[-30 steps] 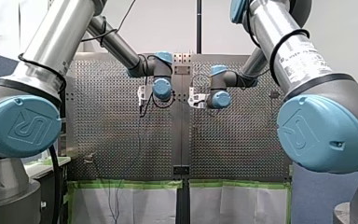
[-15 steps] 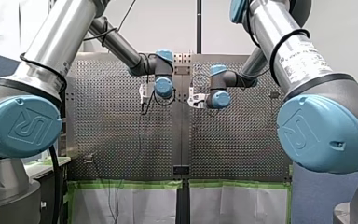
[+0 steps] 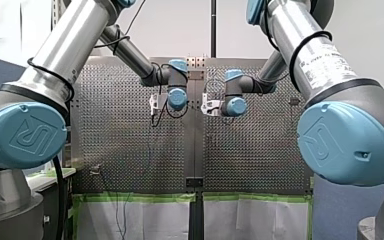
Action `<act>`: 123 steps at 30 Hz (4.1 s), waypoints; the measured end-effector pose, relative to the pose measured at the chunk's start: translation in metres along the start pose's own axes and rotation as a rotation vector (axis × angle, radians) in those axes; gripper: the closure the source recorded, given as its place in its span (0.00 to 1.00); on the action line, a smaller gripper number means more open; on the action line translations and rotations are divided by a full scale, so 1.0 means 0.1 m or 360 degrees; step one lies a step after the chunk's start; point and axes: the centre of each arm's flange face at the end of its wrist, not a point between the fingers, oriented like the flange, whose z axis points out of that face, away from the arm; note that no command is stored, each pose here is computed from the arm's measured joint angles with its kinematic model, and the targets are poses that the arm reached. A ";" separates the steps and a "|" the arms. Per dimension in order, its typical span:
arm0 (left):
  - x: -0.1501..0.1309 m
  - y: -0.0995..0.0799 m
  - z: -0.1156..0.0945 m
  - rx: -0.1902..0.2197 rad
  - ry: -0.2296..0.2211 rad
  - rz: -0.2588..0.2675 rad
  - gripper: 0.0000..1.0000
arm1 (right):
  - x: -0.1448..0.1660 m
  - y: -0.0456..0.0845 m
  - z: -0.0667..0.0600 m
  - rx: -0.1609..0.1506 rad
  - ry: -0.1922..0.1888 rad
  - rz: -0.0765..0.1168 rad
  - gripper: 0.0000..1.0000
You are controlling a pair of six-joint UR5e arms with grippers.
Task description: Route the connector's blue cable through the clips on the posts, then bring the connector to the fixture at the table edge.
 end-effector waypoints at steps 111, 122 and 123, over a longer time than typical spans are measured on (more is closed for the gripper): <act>1.02 -0.36 -0.58 0.0153 0.0116 0.0160 1.00 | -0.19 0.01 -0.90 -0.0195 -0.0269 -0.0089 1.00; 1.13 -0.42 -0.62 0.0177 0.0127 0.0162 1.00 | -0.43 0.07 -1.05 -0.0212 -0.0271 -0.0077 1.00; 1.18 -0.42 -0.62 0.0180 0.0134 0.0167 1.00 | -0.45 0.08 -1.06 -0.0213 -0.0267 -0.0077 1.00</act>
